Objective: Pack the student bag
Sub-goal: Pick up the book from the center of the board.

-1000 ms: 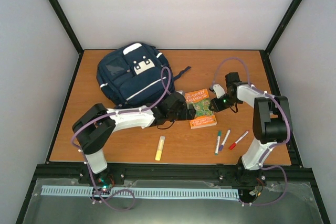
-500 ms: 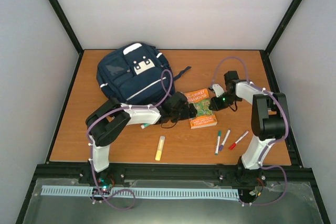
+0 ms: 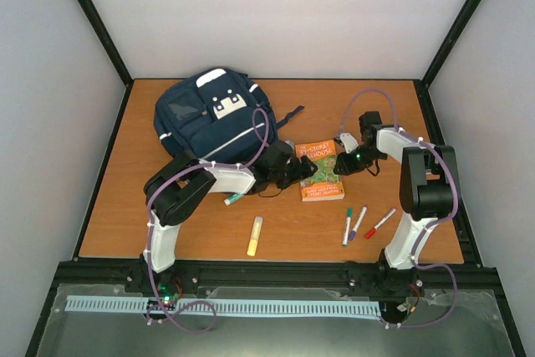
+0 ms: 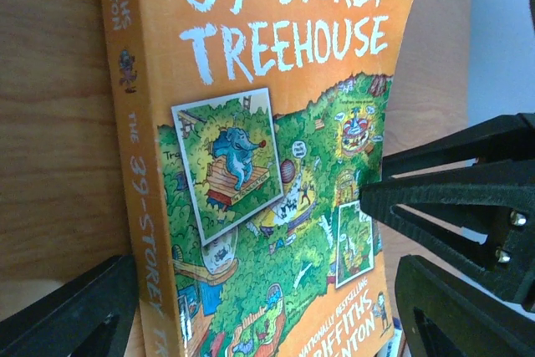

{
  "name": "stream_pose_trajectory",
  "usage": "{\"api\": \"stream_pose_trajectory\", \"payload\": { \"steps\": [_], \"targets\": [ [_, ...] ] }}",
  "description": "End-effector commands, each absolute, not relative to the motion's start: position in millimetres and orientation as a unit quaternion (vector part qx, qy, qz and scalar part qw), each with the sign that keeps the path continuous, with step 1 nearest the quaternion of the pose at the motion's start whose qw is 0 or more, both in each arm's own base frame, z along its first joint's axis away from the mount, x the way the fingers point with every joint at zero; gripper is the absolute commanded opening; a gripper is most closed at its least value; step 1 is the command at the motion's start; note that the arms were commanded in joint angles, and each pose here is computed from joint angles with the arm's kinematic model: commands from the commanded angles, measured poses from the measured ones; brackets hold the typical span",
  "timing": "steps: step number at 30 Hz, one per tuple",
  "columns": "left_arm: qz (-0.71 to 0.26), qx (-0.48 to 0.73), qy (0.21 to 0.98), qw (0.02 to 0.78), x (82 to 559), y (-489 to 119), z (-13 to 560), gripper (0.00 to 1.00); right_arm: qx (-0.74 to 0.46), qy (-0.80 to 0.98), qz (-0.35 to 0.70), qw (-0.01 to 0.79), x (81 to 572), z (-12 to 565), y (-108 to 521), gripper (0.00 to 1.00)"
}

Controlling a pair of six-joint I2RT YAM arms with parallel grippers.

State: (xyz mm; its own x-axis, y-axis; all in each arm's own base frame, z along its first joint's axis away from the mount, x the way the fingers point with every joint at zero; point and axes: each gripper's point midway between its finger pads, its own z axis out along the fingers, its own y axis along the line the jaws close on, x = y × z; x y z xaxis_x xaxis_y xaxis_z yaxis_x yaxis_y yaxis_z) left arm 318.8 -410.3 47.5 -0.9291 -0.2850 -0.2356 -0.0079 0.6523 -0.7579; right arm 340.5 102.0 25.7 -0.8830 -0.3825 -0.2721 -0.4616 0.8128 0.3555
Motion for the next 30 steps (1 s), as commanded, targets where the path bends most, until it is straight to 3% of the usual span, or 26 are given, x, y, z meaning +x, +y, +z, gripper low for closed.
{"api": "stream_pose_trajectory", "payload": {
  "steps": [1,16,22,30],
  "targets": [
    [-0.468,-0.051,0.873,0.13,301.9,-441.5,45.6,0.87,-0.222,0.962,0.161,0.015,310.9,-29.2,87.1,0.2],
    [-0.605,0.041,0.772,0.191,285.5,-475.5,171.1,0.85,-0.22,0.957,0.188,0.008,307.4,-27.3,95.8,0.25],
    [-0.595,0.006,0.781,0.186,289.8,-473.1,168.7,0.81,-0.22,0.957,0.188,0.009,307.6,-26.0,95.9,0.26],
    [-0.557,-0.05,0.812,0.168,296.7,-459.8,133.2,0.67,-0.219,0.958,0.185,0.011,308.8,-24.7,95.3,0.29]
  ]
}}
